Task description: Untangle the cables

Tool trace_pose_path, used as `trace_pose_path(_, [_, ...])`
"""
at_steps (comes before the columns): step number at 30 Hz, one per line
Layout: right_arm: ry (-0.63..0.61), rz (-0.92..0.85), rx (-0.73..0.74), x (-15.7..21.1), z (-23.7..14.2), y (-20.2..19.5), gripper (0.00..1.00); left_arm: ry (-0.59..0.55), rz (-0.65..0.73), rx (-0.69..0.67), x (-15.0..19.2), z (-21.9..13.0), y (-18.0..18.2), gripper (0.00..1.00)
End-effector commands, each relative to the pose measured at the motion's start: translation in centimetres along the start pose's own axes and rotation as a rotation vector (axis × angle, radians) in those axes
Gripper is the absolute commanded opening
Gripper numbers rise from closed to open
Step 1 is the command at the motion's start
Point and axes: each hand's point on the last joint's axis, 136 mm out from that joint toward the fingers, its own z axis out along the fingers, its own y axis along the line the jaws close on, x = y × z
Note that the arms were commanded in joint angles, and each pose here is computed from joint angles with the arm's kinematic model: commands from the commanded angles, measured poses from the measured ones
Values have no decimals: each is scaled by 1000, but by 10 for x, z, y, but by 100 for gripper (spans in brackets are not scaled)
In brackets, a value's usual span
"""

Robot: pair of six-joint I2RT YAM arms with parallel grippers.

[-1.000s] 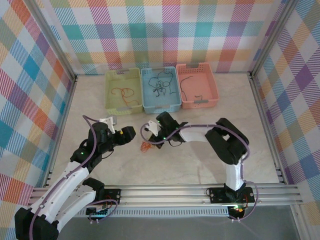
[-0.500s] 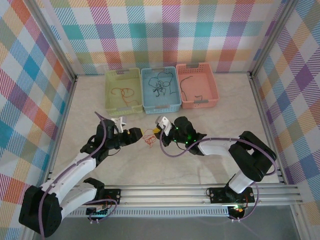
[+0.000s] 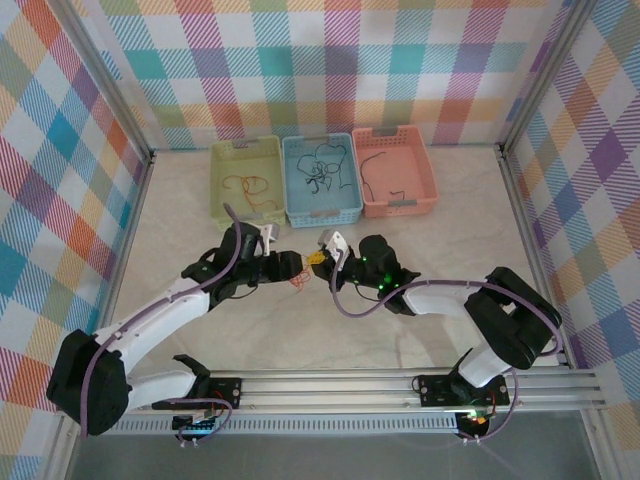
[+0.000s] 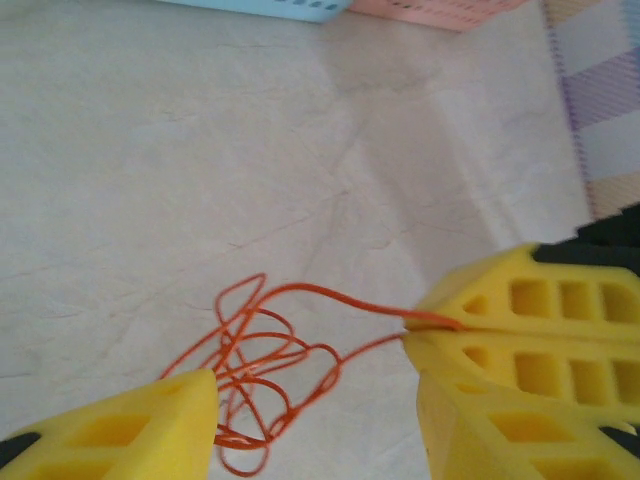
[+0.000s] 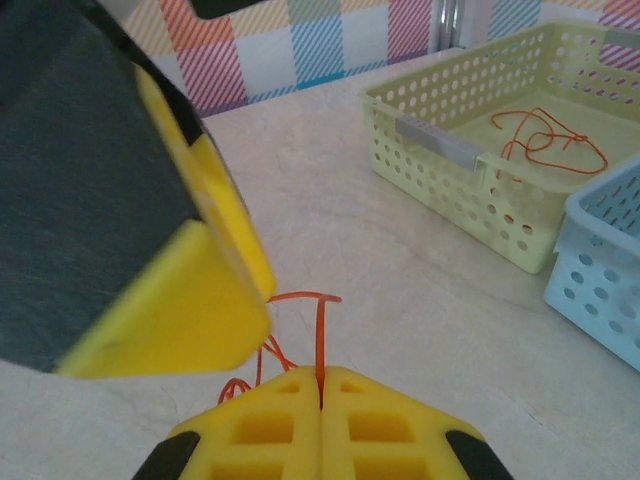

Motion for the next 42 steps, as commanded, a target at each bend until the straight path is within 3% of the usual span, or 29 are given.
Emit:
trace_pose_path(1, [-82,-5,-42,-21,-8,8,0,30,74,-180,0,0,23,56])
trace_pose_path(8, [-102,11,-56,-25,-13,8,0,50,137,-286,1,3,34,62])
trace_pose_path(13, [-113,11,-115,-27,-14,18,0,31,142,-273,-7,13,30,70])
trace_pose_path(22, [-145,-6,-184,-39,-23,32,0,-56,101,-348,-32,20,36,69])
trace_pose_path(32, [-252,-101,-286,-92,-73,65,0,-103,66,-490,-59,6,62,67])
trace_pose_path(42, [-309,-152,-240,-109,-96,67,0,-137,-36,-484,-69,-18,91,65])
